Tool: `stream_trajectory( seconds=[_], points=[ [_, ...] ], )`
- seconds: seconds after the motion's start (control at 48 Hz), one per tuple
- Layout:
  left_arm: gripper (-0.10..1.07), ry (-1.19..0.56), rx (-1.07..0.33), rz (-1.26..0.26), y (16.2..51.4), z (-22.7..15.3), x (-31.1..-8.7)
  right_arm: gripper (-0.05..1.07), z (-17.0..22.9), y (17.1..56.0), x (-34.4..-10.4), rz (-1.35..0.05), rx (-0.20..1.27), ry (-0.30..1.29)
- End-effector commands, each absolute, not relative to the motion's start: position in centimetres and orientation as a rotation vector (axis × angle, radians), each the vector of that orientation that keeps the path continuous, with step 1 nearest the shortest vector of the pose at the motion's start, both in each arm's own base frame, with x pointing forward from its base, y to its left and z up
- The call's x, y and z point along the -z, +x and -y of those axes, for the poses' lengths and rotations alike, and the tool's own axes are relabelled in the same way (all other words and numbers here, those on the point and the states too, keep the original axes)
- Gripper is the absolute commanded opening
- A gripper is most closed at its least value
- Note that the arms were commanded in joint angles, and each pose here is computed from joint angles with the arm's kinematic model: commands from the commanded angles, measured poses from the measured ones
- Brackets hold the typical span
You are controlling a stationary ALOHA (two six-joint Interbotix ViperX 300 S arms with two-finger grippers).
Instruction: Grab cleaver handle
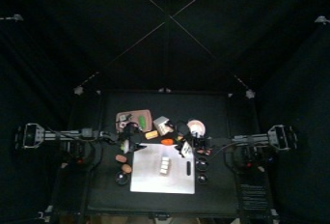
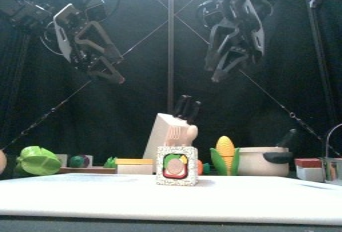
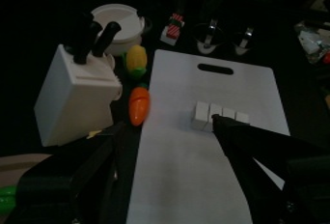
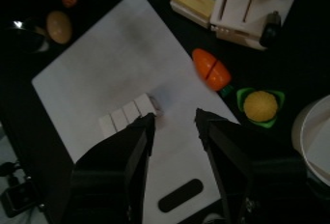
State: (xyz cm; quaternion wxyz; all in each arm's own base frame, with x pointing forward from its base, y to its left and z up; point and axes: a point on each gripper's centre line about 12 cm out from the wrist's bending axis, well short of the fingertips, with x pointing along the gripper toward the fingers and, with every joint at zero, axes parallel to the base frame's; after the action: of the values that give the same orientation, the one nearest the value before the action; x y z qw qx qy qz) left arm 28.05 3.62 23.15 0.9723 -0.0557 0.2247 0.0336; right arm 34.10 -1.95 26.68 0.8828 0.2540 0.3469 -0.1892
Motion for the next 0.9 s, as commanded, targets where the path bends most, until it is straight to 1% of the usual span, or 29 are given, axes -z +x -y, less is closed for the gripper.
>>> stream_trajectory(
  seconds=[0.0,0.208,0.271,0.417,0.479,0.583,0.75,0.875],
  points=[
    [1.02,-0.098,-0.066,-0.454,27.9,-3.7,-23.1,0.78,2.2,34.3,-29.8,-0.604,0.358,0.559],
    [1.02,-0.013,-0.121,-0.444,27.2,-4.4,-23.5,0.78,2.7,35.2,-31.0,-0.464,0.294,0.644],
    [1.02,0.020,-0.134,-0.447,26.7,-4.5,-23.4,0.78,3.1,35.2,-31.1,-0.447,0.298,0.664],
    [1.02,0.068,-0.126,-0.427,26.7,-3.9,-24.1,0.78,4.1,34.7,-30.5,-0.445,0.326,0.671],
    [1.02,0.073,-0.126,-0.433,26.6,-3.8,-23.9,0.78,4.3,34.7,-30.4,-0.442,0.331,0.674],
    [1.02,0.069,-0.128,-0.437,26.5,-3.8,-23.7,0.78,4.6,34.4,-29.9,-0.473,0.357,0.672],
    [1.02,0.063,-0.127,-0.438,26.5,-3.7,-23.7,0.78,4.9,33.6,-28.7,-0.606,0.442,0.651],
    [1.02,0.063,-0.127,-0.454,26.3,-3.7,-23.1,0.78,5.0,33.7,-28.5,-0.680,0.496,0.655]
  ],
)
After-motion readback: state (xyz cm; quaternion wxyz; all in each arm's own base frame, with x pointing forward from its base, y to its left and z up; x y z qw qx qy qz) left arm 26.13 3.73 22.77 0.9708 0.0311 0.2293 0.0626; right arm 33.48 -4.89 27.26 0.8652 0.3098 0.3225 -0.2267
